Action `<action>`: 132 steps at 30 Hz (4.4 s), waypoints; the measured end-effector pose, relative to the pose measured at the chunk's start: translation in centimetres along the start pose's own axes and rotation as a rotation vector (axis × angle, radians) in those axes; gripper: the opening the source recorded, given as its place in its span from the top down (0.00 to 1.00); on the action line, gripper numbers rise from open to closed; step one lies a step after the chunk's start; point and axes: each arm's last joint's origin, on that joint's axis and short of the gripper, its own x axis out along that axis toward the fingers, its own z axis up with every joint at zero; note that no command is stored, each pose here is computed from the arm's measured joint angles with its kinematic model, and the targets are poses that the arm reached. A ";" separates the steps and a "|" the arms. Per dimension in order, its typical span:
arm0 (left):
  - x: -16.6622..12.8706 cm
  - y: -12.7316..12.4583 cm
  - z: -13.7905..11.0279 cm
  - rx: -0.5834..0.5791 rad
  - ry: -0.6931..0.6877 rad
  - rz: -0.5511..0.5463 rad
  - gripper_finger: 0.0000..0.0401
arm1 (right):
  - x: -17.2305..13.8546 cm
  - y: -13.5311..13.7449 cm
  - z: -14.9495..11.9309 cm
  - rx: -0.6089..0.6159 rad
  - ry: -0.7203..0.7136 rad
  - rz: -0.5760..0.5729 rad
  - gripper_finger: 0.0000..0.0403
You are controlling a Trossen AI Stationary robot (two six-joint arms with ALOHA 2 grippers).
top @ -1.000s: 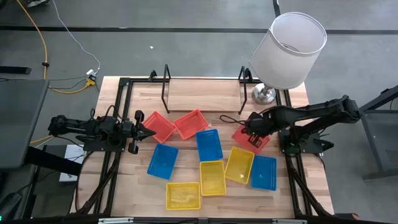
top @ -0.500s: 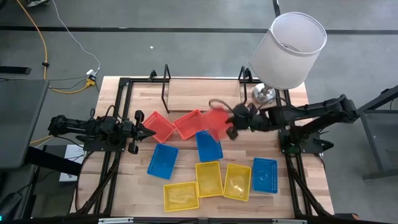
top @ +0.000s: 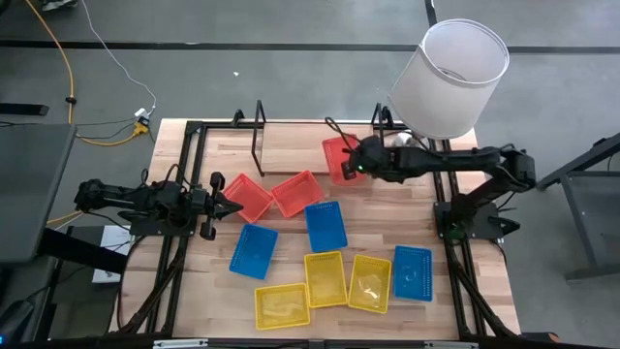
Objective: Stack baskets on shelf by color
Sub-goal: Put the right orange bin on the shelf, then stack the right orange bin on top of the other orange bin on the shelf
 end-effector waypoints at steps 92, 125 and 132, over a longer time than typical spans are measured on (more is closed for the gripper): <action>0.0 0.0 0.0 -0.042 -0.001 0.011 0.99 | 8.4 6.9 6.4 -0.664 0.047 0.111 1.00; 0.0 0.1 0.1 -0.042 -0.006 0.033 0.99 | -2.6 9.2 3.9 -0.875 -0.053 0.256 1.00; 0.0 0.1 0.1 -0.099 -0.007 0.032 0.99 | -5.8 10.7 -0.1 -0.973 -0.059 0.289 1.00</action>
